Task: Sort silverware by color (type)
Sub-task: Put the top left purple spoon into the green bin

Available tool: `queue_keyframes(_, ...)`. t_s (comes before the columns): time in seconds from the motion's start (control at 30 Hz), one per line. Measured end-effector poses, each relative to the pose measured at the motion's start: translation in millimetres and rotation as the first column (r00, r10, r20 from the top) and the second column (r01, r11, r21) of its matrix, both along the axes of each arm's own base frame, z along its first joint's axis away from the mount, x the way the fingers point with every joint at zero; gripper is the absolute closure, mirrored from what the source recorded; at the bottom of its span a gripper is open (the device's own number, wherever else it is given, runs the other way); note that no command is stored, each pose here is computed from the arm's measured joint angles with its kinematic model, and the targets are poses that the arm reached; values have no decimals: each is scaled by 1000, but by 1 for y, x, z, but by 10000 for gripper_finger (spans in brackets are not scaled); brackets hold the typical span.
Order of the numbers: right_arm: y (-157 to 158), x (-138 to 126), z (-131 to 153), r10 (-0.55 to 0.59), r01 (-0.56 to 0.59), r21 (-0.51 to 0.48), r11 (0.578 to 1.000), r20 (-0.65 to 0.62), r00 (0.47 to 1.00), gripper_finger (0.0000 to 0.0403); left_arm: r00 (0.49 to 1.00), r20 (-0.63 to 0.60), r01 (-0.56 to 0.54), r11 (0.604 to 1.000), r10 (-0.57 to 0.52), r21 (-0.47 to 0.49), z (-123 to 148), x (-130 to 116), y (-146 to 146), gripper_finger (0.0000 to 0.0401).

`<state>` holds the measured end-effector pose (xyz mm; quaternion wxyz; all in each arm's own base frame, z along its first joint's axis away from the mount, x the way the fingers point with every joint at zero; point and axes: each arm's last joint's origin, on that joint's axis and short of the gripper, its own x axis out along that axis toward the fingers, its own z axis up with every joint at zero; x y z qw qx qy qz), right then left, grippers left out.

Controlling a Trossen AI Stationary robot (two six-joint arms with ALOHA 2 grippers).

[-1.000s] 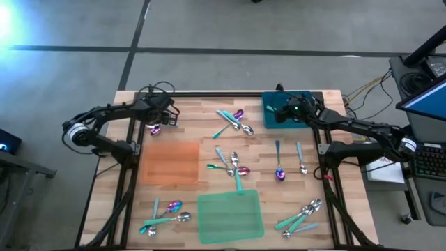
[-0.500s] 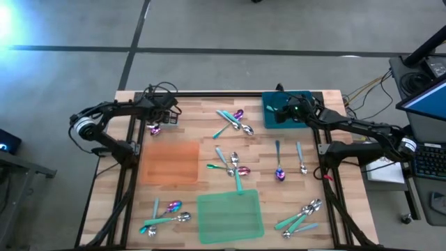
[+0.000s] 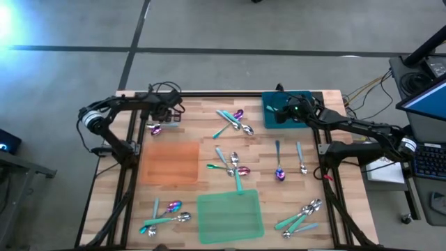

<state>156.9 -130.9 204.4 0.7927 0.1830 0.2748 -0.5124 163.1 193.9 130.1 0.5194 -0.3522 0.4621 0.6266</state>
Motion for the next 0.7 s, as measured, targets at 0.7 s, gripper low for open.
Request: queue_keyframes(0.7,0,0,0,3,-3,-1,1000,-3,1000,300,979,-23,200,975,-203,-94,-10,46,26,340)
